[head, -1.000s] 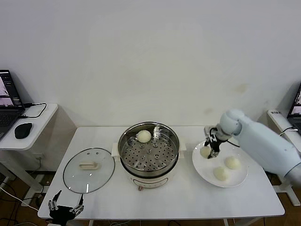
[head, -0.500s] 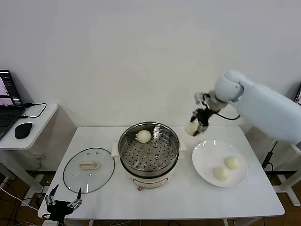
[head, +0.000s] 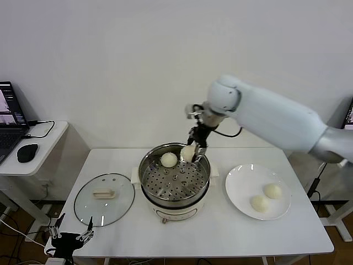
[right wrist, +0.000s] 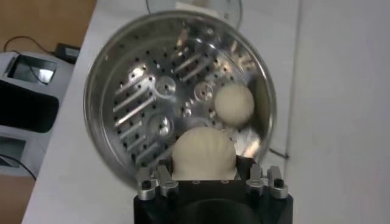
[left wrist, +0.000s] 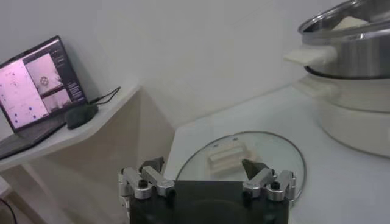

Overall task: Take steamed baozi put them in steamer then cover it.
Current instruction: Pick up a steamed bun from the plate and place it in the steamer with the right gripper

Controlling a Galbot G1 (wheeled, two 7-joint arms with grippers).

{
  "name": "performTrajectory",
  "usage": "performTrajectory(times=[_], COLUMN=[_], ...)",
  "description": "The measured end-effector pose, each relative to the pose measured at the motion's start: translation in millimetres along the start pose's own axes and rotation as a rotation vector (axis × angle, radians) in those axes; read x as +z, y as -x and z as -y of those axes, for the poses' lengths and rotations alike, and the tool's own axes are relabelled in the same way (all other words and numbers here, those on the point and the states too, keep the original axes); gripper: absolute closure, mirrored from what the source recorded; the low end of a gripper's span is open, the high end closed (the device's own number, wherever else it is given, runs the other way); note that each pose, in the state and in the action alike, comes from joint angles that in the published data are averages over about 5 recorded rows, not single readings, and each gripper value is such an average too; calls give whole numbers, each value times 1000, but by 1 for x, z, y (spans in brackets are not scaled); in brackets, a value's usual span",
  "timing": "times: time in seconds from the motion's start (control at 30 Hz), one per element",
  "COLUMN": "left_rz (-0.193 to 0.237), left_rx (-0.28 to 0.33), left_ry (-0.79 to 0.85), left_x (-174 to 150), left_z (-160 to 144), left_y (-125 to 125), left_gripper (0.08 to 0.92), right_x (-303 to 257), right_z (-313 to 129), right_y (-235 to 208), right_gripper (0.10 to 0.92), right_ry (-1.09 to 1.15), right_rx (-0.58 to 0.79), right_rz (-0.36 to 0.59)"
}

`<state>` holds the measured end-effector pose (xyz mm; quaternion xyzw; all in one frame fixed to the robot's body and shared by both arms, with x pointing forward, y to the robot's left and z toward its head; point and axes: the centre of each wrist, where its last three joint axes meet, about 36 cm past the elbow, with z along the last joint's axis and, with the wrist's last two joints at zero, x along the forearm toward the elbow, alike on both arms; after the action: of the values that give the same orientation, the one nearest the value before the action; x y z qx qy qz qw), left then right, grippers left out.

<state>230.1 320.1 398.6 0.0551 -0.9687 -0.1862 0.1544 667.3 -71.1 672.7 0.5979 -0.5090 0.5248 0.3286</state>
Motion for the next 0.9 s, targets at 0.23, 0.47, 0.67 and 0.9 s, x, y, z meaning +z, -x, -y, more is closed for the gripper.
performTrajectory(times=[0.23,0.47,0.67,0.9], left_rz=[15,21,18,15], left_rx=[-9,-19,-20,-12], left_ry=[-9,-17,-22,-21], left_x=[-5,-6,-6,-5], left_z=[0,0,1,3], left_y=[1,1,0,0], left_gripper=[177,177,177,177], right_x=[-37,-64,-81,-88], right_z=[7,12,14,16], right_y=[39,71,93,109], right_gripper=[386,390,386,370], right_ry=[-26,-48,-62,-59], right_rx=[-34,-43,-52,-46], right_rz=[-10,-10,-11,-17])
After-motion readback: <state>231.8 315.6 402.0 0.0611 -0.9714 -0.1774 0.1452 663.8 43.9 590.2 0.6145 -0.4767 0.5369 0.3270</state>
